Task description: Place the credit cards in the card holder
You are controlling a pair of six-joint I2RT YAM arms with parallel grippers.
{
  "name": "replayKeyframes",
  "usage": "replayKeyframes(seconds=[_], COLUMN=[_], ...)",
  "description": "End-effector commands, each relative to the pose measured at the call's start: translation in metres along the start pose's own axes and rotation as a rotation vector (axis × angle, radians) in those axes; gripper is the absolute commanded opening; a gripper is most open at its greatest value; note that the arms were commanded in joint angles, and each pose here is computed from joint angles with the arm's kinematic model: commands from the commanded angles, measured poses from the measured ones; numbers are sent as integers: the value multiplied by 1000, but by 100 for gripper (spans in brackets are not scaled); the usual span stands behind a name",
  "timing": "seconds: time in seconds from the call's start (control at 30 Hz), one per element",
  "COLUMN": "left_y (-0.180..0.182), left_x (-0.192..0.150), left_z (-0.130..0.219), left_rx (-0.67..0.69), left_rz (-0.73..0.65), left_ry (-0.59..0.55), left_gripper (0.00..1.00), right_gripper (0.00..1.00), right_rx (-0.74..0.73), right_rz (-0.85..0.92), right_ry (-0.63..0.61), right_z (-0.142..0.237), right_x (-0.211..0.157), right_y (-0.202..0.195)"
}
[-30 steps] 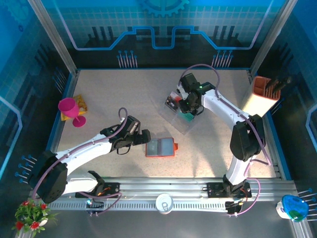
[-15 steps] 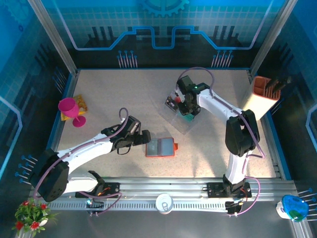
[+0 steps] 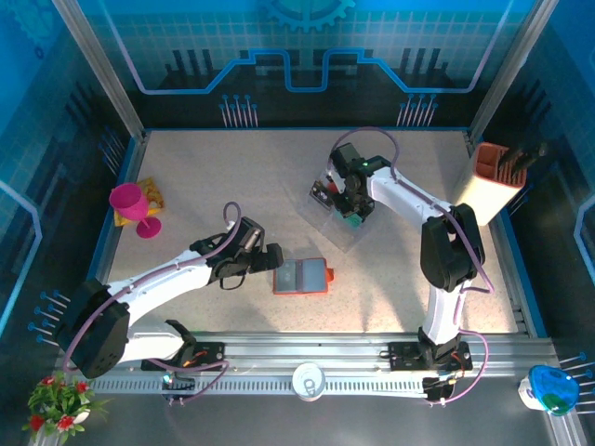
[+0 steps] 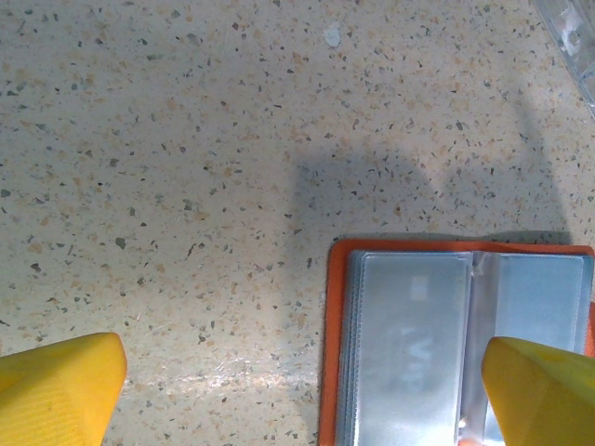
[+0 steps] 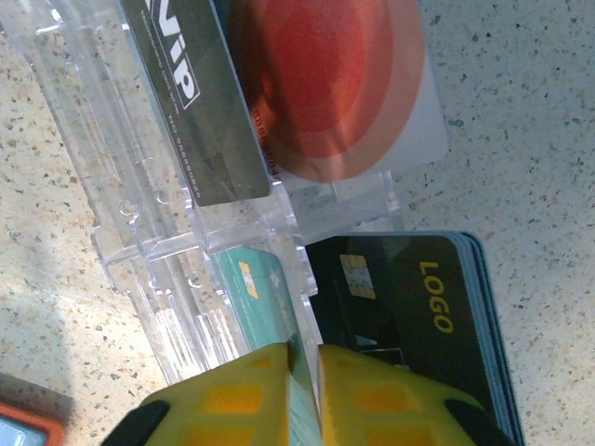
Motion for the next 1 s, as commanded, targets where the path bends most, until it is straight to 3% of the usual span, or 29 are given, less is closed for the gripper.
replayKeyframes(seconds=[0.0, 0.33, 0.57, 0.77, 0.97], left_y=[-3, -3, -3, -2, 0], left_x=[-3, -3, -3, -3, -9], left_z=[0, 1, 2, 1, -2], left_rx=[-5, -5, -1, 21, 66], left_rz=[-14, -18, -27, -54, -116], left_ry=[15, 18, 20, 29, 45], left_gripper=[99, 99, 99, 99, 99], right_gripper=[11, 0, 0, 0, 0], right_rx=[34, 126, 135, 208, 406], right_rz=[22, 103, 86, -9, -187], right_ry=[-35, -103, -173, -296, -483], right_z=[11, 32, 65, 98, 114], right_x=[6, 12, 19, 27, 33], right_y=[8, 23, 24, 34, 63])
Point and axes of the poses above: each hand's point on the last joint's axis, 136 mm out from that joint toward the fingers, its own z axis back along the fingers, its own y axis along the line the jaws close on, x = y × z, the point moved 1 cm from there along z, back along the fingers, and after that the axes turned 14 degrees about z, right-handed, at the moved point
